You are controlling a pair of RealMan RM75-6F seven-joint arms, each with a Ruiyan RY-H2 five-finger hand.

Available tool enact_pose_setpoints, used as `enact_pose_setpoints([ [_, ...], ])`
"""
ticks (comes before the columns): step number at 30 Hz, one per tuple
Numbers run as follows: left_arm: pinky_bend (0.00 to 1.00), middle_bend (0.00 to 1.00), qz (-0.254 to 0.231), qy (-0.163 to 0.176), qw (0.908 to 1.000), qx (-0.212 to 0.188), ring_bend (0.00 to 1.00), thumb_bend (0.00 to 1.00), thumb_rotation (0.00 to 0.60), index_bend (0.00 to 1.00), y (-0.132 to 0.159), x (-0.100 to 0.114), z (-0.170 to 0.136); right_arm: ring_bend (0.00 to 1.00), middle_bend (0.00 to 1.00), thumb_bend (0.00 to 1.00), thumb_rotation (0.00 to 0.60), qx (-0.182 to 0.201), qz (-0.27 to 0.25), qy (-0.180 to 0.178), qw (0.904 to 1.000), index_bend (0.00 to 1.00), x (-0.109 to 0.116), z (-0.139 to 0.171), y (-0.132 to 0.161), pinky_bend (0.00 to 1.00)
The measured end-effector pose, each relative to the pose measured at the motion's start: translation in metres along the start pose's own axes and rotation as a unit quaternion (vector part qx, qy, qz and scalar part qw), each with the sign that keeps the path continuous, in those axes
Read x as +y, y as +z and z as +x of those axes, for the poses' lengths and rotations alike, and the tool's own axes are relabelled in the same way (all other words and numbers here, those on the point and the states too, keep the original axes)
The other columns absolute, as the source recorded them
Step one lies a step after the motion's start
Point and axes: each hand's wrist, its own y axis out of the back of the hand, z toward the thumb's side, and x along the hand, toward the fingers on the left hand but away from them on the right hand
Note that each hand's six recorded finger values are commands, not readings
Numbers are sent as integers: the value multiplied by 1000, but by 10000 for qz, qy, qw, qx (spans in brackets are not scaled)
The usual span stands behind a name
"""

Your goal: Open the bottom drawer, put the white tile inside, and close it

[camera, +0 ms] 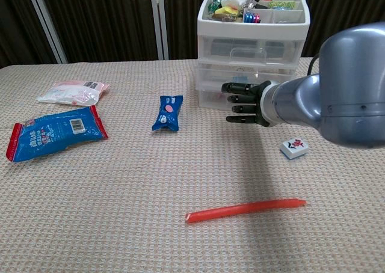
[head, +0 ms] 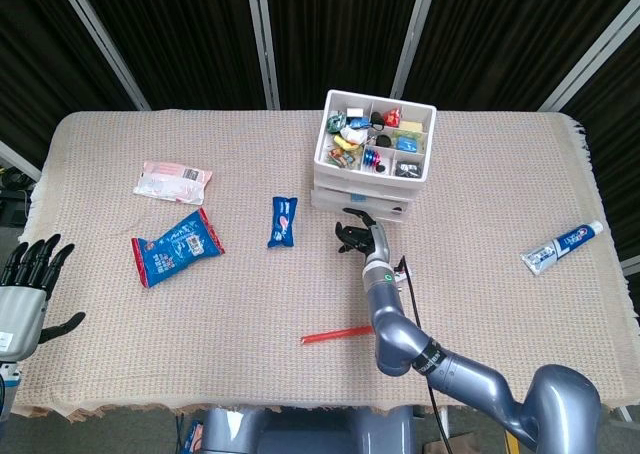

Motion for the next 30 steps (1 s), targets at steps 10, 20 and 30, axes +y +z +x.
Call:
enact_pose_setpoints([
  [10, 0, 0, 30, 24, 10000, 7, 0, 136, 600, 74, 0, 0, 0, 776, 810, 386, 600, -101, 268, 89, 9995, 234, 1, 14, -14, 614],
  [20, 0, 0, 13, 60, 10000, 8, 0, 137, 600, 74, 0, 1, -1, 772, 808, 385, 600, -118, 706, 139, 9973, 226, 7, 32, -24, 610],
  [30, 0, 0, 18, 52, 10000, -22, 0, 135, 600, 74, 1, 0, -1, 768, 802, 384, 600, 532, 1681, 149, 9842, 222, 19, 58, -16, 610],
])
